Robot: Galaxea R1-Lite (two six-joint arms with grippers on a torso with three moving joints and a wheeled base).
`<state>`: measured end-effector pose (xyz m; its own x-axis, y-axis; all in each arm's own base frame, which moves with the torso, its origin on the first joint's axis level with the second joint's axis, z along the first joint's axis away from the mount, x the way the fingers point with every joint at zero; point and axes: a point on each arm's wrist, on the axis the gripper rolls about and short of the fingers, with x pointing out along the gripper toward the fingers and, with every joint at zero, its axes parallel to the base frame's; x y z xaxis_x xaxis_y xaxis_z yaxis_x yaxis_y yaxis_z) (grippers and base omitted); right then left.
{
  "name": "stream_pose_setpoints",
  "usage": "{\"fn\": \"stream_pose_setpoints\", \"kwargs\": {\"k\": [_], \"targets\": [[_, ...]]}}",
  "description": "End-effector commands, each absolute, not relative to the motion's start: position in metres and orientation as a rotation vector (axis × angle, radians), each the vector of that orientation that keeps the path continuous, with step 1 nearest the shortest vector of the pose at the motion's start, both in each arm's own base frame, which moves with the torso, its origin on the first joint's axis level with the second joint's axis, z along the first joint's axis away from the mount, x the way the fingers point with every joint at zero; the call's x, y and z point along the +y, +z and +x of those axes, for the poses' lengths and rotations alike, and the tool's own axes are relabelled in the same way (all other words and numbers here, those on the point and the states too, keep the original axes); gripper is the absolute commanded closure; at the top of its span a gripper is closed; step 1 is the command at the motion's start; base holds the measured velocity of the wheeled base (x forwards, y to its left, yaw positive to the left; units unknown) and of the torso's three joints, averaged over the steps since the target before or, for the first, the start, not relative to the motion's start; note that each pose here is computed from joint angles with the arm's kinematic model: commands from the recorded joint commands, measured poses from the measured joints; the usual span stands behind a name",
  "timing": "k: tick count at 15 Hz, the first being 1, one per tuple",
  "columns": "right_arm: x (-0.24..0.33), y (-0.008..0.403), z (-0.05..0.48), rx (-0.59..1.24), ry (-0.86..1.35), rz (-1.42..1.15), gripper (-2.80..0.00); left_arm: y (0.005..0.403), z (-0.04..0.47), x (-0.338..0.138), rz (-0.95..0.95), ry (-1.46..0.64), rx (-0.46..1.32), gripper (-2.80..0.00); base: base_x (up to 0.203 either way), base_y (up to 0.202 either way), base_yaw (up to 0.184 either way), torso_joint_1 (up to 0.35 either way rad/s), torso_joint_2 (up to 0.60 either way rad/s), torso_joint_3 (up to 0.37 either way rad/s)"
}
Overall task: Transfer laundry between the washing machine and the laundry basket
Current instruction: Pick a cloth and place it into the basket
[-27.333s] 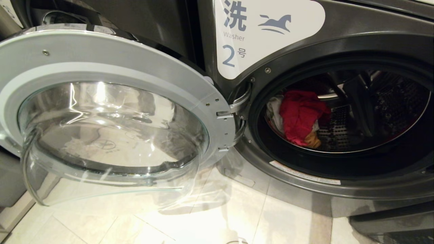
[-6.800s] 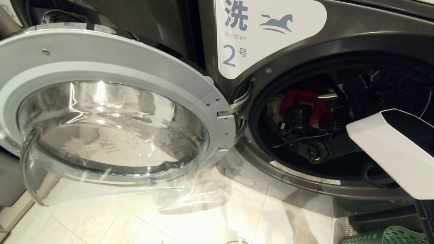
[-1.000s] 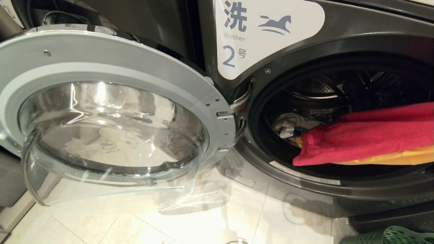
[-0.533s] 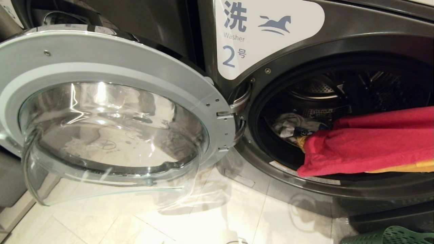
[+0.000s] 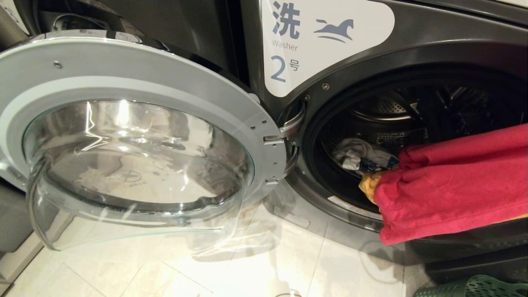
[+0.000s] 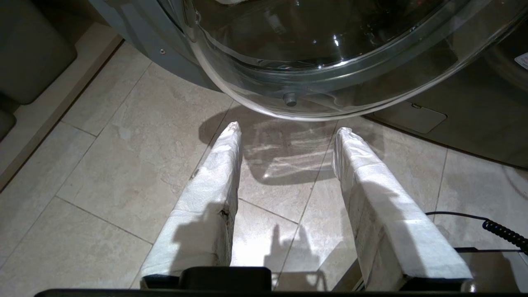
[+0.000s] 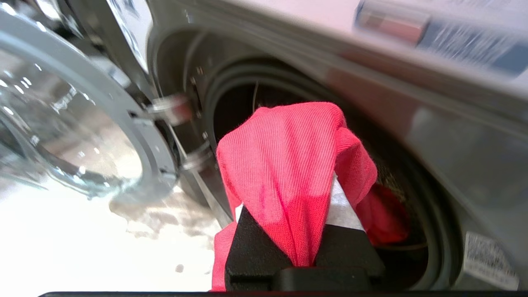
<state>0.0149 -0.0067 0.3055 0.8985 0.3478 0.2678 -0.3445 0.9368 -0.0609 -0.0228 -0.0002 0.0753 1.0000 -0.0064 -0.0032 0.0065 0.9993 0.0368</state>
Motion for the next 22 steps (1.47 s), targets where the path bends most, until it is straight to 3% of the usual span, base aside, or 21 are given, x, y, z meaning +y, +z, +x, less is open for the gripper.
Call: {"fn": "stream_pose_setpoints", "kwargs": {"k": [1,22], "targets": [[-0.013,0.316,0.013,-0.304,0.364,0.012,0.00,0.075,-0.023,0.000,0.038,-0.006,0.003,0.00,0.000,0.000,0.000,0.000,0.00,0.000],[-0.038,0.381,0.005,-0.461,0.403,0.087,0.00,0.075,-0.023,0.000,0.038,-0.006,0.003,0.00,0.000,0.000,0.000,0.000,0.00,0.000]]}}
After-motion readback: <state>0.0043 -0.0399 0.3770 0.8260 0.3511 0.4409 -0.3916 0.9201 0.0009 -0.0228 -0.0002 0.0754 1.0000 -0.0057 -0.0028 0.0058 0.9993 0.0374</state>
